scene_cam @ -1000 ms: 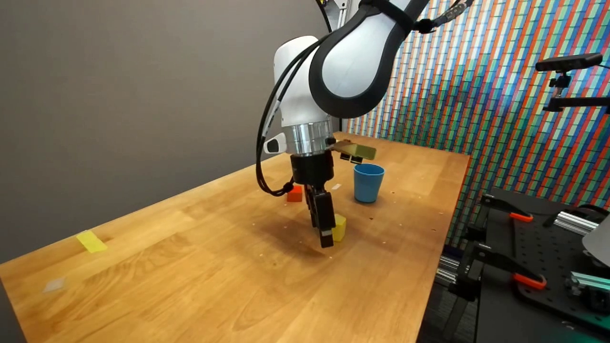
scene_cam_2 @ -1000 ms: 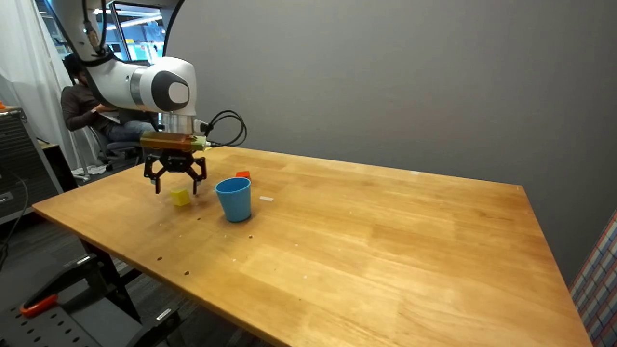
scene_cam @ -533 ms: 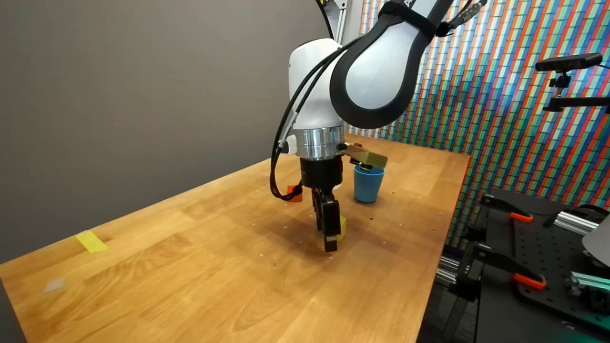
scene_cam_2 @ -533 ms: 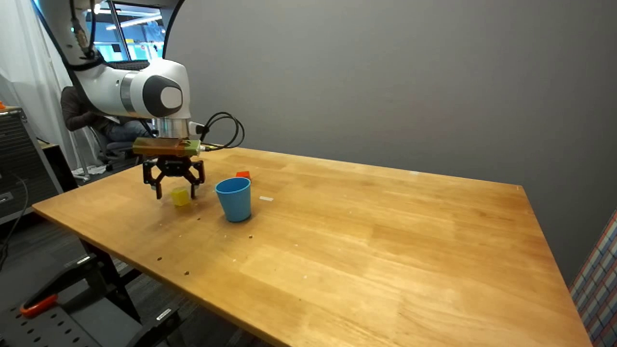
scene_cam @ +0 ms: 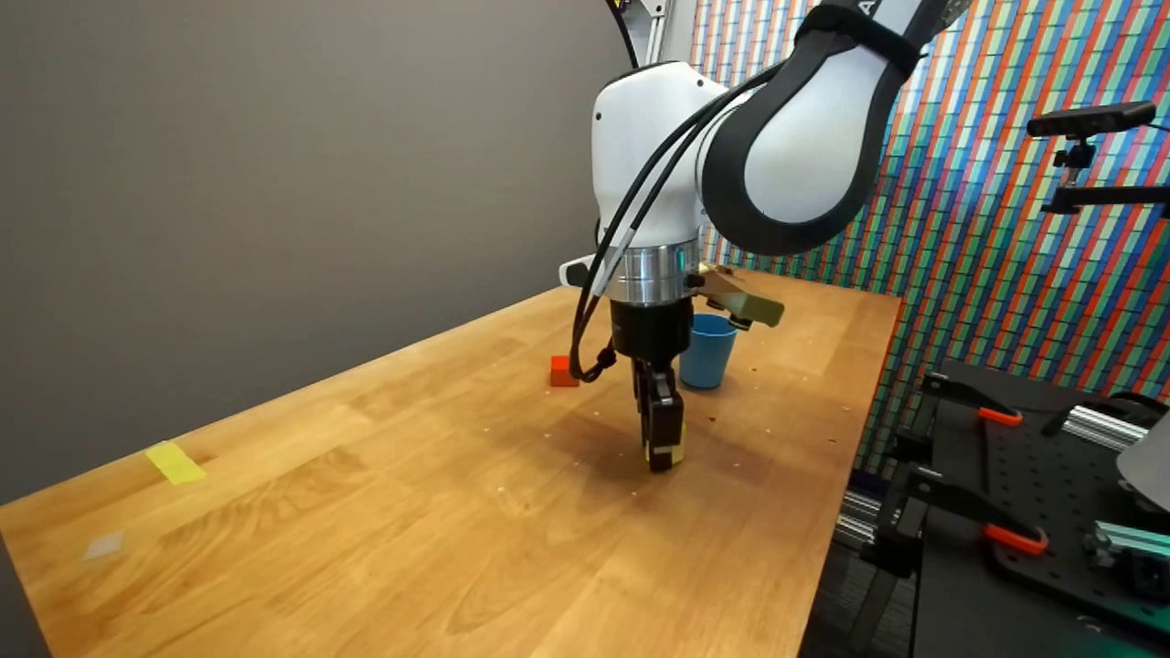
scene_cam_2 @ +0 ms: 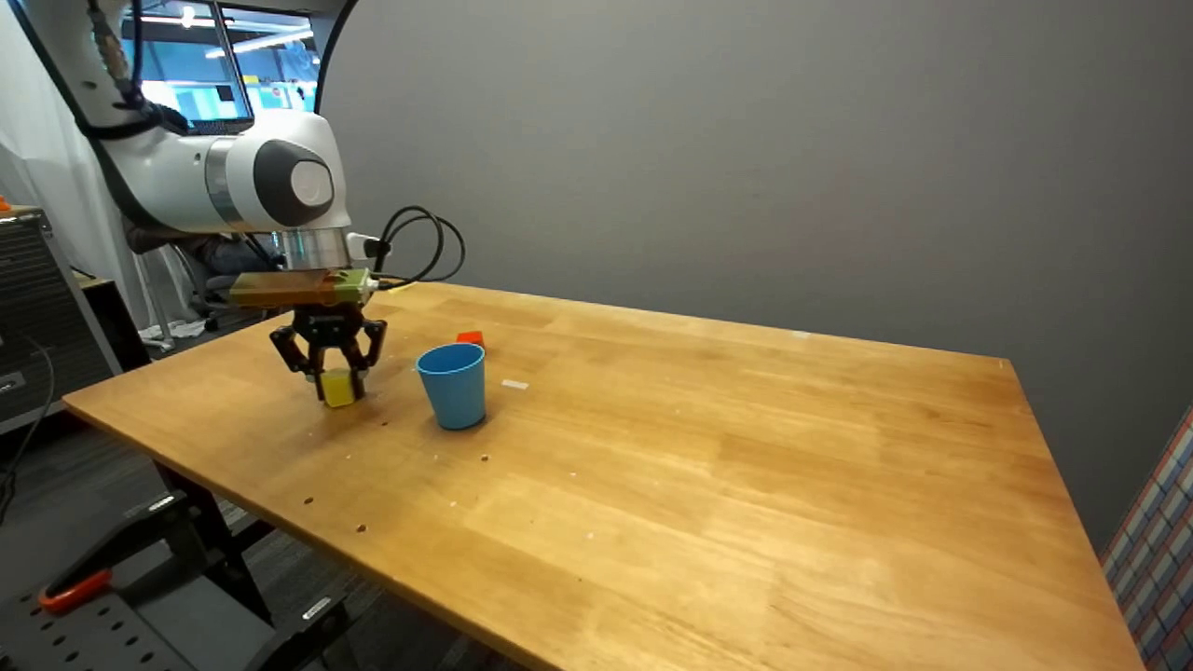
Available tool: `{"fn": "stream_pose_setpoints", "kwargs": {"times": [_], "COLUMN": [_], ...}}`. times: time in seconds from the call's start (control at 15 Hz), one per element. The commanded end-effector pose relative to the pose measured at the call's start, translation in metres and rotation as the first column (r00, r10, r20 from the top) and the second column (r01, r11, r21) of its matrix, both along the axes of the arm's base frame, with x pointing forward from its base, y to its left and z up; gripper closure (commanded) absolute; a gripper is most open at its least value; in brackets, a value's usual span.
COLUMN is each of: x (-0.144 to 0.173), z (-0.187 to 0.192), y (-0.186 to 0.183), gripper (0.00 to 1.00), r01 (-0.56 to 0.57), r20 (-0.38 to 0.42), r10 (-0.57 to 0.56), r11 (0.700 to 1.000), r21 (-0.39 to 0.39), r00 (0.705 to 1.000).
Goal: Put the yellow block in the cup
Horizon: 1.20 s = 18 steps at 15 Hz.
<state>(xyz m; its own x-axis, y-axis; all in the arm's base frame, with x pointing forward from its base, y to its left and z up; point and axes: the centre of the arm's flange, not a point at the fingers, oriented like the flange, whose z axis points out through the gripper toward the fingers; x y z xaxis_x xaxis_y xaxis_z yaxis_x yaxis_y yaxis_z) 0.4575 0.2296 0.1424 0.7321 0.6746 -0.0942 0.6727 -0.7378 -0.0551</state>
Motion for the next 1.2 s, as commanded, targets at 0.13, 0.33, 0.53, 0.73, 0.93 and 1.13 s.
{"fn": "stream_pose_setpoints", "kwargs": {"times": [0.13, 0.33, 0.53, 0.73, 0.93, 1.13], "x": [-0.023, -0.03, -0.03, -0.031, -0.034, -0.031], "z": [0.035, 0.065, 0.092, 0.112, 0.13, 0.151], "y": [-0.01, -0.011, -0.025, -0.049, -0.074, -0.101], "gripper": [0.73, 0.73, 0.73, 0.73, 0.73, 0.73], "r01": [0.089, 0.167, 0.266, 0.367, 0.466, 0.551], "r20": [0.088, 0.199, 0.292, 0.371, 0.447, 0.526], "r10": [-0.091, -0.176, -0.281, -0.379, -0.465, -0.536], "r11": [0.996, 0.984, 0.96, 0.924, 0.877, 0.822], "r21": [0.017, 0.059, 0.09, 0.106, 0.117, 0.144], "r00": [0.992, 0.964, 0.914, 0.848, 0.764, 0.66]}}
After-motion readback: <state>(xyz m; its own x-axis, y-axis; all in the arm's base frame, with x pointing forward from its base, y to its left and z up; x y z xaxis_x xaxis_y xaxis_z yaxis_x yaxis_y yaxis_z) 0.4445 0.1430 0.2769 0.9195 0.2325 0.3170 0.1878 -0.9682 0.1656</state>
